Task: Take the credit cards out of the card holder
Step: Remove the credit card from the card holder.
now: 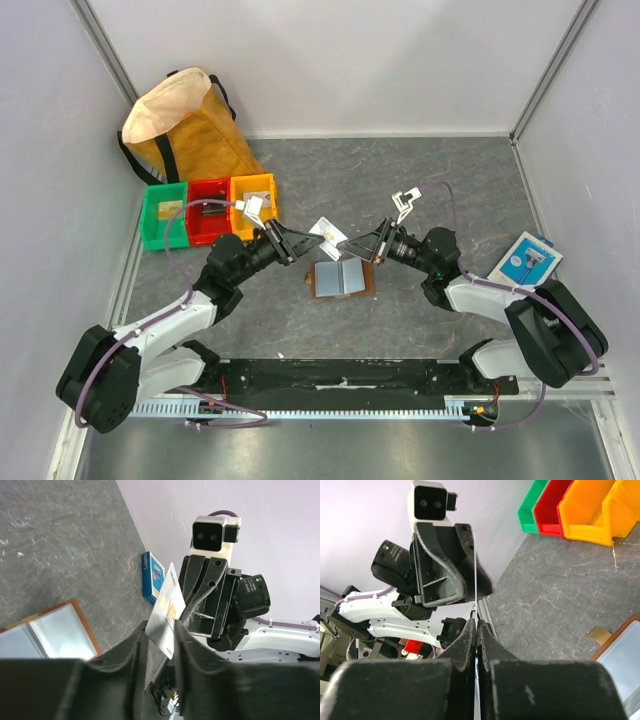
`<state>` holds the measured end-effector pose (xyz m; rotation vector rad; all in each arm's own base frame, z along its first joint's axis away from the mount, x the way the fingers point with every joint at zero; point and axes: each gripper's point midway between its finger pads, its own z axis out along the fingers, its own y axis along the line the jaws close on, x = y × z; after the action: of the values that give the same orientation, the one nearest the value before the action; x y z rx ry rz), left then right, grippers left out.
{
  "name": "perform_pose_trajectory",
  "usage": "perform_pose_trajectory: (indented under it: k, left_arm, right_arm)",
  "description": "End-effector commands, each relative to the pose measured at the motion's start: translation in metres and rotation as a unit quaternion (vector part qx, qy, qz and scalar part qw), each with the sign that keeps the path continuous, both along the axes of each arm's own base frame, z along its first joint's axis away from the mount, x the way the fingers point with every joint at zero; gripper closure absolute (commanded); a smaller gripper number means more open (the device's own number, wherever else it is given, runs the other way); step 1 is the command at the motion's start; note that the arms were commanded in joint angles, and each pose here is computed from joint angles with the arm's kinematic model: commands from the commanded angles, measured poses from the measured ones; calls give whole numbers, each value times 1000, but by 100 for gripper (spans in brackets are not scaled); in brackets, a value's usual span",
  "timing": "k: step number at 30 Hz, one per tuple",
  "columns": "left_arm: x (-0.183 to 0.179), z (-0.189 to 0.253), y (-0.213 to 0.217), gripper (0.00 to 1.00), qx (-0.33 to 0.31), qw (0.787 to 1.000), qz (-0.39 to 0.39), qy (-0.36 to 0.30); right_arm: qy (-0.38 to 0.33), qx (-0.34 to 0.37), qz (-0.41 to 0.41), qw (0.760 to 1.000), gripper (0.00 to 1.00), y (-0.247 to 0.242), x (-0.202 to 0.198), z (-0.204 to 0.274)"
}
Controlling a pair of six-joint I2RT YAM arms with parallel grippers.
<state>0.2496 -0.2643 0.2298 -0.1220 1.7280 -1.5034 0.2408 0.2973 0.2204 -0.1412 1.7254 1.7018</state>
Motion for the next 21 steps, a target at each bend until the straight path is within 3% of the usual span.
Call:
perform_pose_trajectory:
  k: [1, 3, 6, 11, 21]
  left_arm:
    - [-2, 16, -2, 54, 72, 996, -40, -41]
    - [-3, 15, 2, 40, 116, 990, -60, -47]
    - [-4, 14, 12, 28, 174, 978, -96, -58]
    - [-14, 5, 16, 27, 236, 957, -164, -44]
    - [-30, 5, 4, 39, 228, 935, -266, -63]
  right_arm:
    - [-49, 16, 22, 998, 100, -3, -7, 19]
    - [-56, 7, 40, 998, 100, -3, -12, 16]
    - [-68, -12, 64, 996, 100, -4, -20, 12]
    - [-93, -57, 82, 991, 100, -6, -27, 6]
    - [-116, -61, 109, 985, 100, -5, -35, 17]
